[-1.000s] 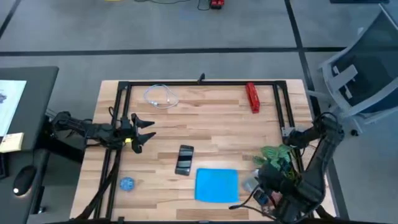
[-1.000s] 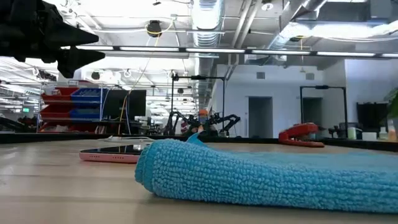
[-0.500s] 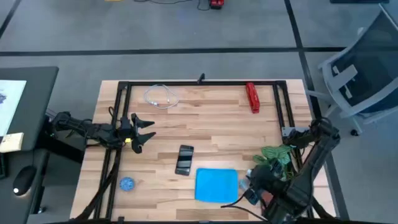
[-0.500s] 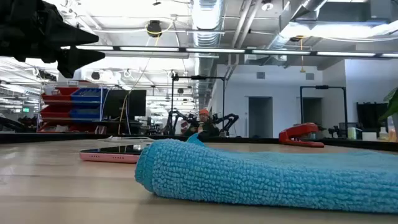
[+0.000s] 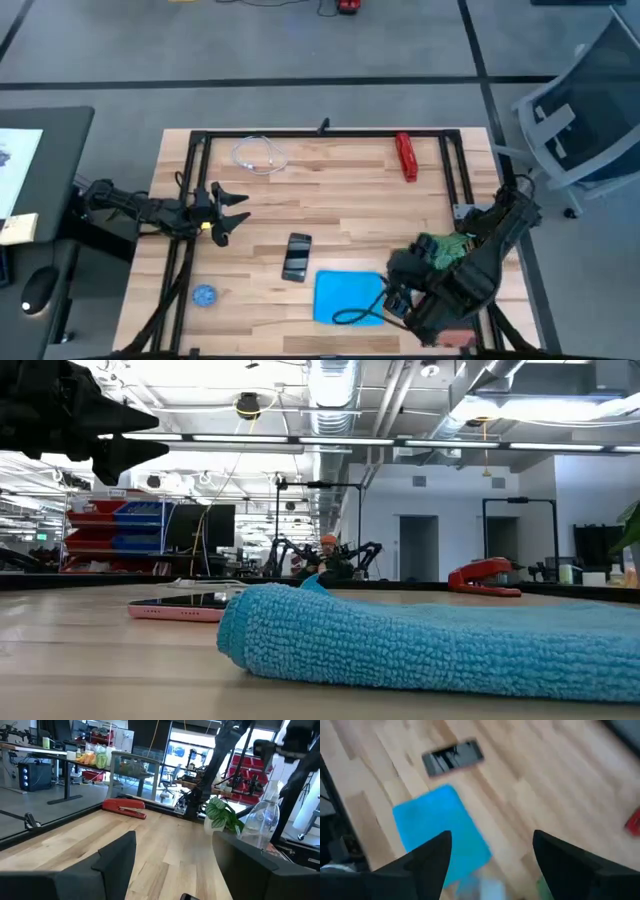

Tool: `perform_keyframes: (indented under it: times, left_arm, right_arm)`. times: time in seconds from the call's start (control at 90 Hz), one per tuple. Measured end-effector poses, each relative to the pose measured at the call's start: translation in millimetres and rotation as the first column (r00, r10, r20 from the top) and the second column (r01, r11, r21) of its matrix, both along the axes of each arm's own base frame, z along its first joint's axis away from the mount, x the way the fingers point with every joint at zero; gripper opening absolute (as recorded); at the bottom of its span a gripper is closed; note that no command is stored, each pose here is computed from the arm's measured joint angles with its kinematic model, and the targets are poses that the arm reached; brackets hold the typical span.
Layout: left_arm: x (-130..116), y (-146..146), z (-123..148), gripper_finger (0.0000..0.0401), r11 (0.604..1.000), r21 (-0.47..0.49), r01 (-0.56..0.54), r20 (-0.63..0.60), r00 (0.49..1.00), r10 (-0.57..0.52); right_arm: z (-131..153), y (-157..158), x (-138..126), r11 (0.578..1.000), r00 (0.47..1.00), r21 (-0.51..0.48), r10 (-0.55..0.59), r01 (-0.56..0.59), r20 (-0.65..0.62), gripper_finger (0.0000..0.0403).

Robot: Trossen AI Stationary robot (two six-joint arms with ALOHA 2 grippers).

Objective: Apply microfiber cloth
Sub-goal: Spray the front of the cellphone with the spray cleaning bottle

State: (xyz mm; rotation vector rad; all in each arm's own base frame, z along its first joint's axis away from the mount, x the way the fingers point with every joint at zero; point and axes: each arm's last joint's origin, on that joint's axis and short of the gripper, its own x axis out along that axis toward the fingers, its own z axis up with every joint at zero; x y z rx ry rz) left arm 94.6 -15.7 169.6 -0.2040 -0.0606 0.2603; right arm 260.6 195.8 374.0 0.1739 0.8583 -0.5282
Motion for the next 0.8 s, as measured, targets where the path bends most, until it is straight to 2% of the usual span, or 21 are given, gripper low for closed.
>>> perform_keyframes:
  times: [0.067, 0.211, 0.3, 0.4, 0.511, 0.656, 0.744, 0.8]
  left_arm:
    - [0.0, 0.1, 0.1, 0.0242, 1.000, 0.000, -0.003, 0.001, 1.000, 0.003]
    - [-0.3, 1.2, 1.0, 0.0242, 0.998, -0.044, -0.036, 0.020, 0.999, 0.037]
    - [-0.3, 1.0, 0.8, 0.0242, 0.995, -0.094, -0.029, 0.032, 0.999, 0.032]
    - [-0.3, 1.5, 0.3, 0.0242, 0.987, -0.153, -0.040, 0.043, 0.998, 0.047]
    - [-0.8, 3.0, 0.1, 0.0242, 0.983, -0.158, -0.092, 0.042, 0.994, 0.100]
    - [-1.9, 5.6, -0.1, 0.0242, 0.970, -0.156, -0.188, 0.038, 0.980, 0.196]
    - [-2.0, 5.2, 2.1, 0.0242, 0.967, -0.198, -0.163, 0.058, 0.982, 0.178]
    - [-1.7, 3.3, 5.9, 0.0242, 0.984, -0.155, -0.088, 0.050, 0.994, 0.097]
  right_arm:
    - [1.2, -14.4, 16.9, 1.000, 1.000, -0.013, 0.025, -0.026, -0.002, 0.0268]
    - [-8.1, -50.7, 65.3, 0.989, 0.990, 0.042, 0.140, -0.140, 0.001, 0.0266]
    - [-23.9, -78.8, 94.8, 0.973, 0.977, 0.094, 0.209, -0.213, 0.050, 0.0264]
    - [-51.0, -109.9, 116.8, 0.957, 0.968, 0.157, 0.229, -0.242, 0.097, 0.0264]
    - [-90.6, -137.3, 127.2, 0.944, 0.970, 0.236, 0.206, -0.232, 0.129, 0.0264]
    - [-134.0, -153.3, 127.4, 0.931, 0.975, 0.318, 0.129, -0.182, 0.181, 0.0264]
    - [-152.0, -161.1, 124.6, 0.918, 0.977, 0.370, 0.068, -0.140, 0.201, 0.0264]
    - [-162.0, -165.4, 121.9, 0.910, 0.978, 0.401, 0.029, -0.111, 0.204, 0.0264]
